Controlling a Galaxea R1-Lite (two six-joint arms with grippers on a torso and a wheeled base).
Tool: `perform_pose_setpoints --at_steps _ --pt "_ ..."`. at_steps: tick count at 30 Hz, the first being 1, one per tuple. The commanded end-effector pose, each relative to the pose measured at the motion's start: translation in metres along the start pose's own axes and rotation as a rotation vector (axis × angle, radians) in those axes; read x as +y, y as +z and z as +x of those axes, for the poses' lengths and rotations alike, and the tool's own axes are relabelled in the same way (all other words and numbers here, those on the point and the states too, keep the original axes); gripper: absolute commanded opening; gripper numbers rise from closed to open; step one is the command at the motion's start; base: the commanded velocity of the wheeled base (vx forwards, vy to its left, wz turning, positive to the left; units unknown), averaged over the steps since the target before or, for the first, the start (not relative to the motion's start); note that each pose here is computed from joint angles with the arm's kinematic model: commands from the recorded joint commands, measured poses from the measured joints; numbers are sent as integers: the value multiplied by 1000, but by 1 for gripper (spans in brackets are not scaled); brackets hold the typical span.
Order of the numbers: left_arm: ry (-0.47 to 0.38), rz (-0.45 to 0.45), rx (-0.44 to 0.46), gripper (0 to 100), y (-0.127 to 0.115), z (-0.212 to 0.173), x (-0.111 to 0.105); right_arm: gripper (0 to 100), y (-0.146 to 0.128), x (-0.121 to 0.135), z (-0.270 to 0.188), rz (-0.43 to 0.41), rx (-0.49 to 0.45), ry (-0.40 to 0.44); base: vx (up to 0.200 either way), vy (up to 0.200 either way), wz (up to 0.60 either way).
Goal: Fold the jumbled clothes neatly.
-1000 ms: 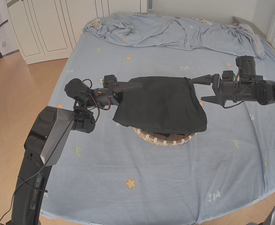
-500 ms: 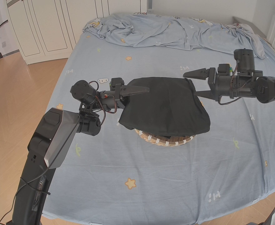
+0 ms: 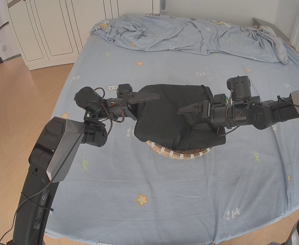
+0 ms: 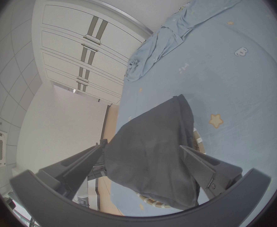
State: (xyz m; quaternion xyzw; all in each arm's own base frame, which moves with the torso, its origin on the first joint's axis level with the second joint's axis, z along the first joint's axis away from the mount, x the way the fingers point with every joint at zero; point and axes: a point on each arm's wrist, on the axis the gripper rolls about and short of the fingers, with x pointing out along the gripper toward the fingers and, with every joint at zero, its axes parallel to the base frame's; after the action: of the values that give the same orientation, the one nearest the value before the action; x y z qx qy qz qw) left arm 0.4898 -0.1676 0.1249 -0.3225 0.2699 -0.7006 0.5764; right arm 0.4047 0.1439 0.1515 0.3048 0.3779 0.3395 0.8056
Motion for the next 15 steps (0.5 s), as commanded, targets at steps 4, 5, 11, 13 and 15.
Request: perform_pose_setpoints --at_steps 4,5,11,13,15 --pt "34 31 -44 100 12 -28 -11 100 -2 -21 5 37 14 -32 0 0 0" --pt "40 35 -51 100 14 -34 -12 100 -1 -21 5 37 12 -33 0 0 0" --pt "83 85 -105 100 28 -69 -32 100 1 -13 -1 28 7 -12 0 0 0" --pt "99 106 -124 100 34 -82 -42 100 3 -1 -8 10 -2 12 0 0 0" --pt "112 134 -140 100 39 -92 -54 100 5 13 -16 -13 -9 45 0 0 0"
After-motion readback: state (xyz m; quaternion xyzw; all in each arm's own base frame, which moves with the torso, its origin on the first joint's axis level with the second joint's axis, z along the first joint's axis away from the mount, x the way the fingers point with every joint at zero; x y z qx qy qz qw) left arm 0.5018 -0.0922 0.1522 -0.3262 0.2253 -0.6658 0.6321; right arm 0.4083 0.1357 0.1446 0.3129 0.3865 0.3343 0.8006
